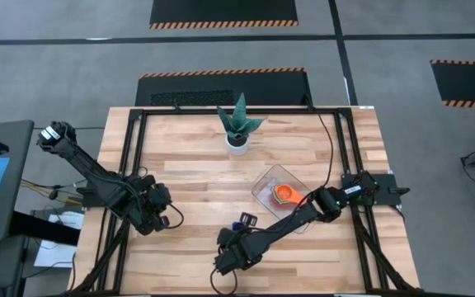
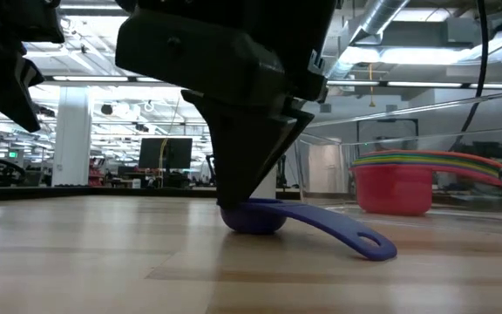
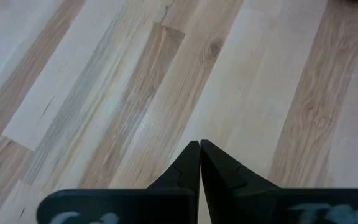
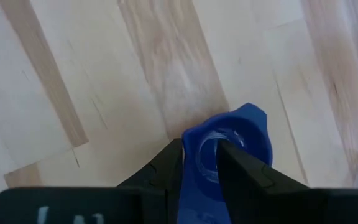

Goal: Nest measuring cups in basket
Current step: Stack the violet measuring cup on top of the orange measuring cup

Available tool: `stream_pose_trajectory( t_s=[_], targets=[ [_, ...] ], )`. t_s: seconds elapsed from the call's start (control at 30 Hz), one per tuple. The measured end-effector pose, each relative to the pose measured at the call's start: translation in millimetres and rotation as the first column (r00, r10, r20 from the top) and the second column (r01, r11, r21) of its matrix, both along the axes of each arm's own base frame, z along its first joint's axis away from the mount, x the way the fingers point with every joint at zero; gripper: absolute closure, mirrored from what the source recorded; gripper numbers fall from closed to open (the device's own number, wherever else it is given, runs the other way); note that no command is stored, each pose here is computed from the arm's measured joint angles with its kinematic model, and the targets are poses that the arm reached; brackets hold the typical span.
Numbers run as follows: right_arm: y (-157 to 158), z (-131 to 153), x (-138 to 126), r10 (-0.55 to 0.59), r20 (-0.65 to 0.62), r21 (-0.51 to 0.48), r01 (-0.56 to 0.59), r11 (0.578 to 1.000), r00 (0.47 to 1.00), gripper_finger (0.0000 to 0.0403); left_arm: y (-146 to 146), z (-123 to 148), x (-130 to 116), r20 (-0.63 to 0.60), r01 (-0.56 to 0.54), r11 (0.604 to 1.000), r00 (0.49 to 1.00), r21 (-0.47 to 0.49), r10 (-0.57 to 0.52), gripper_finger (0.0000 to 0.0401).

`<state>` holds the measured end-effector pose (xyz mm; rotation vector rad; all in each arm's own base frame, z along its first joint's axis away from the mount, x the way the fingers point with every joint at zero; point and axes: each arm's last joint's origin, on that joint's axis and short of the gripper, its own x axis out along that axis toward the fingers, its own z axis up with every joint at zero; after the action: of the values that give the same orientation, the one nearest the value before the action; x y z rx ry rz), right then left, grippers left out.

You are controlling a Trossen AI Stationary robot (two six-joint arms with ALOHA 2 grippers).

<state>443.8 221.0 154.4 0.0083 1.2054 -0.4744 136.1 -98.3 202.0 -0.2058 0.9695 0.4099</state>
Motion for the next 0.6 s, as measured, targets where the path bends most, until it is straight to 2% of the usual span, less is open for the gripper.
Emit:
stream_pose_trajectory(
  t_s=[0.47,0.6],
  targets=[
    [-0.2,-0.1,0.2,-0.008,0.002,0.005,0.008,1.000,1.000,0.0281,0.0,0.0,0.0,-0.004,0.013,1.000,1.000,0.008,-0.013,0.0401],
    [-0.4,-9.3,2.3,-0.002,-0.015,0.012,0.002,1.000,1.000,0.0281,0.1,0.0,0.0,-0.011,0.034,0.999,0.999,0.020,-0.034,0.0401]
  ],
)
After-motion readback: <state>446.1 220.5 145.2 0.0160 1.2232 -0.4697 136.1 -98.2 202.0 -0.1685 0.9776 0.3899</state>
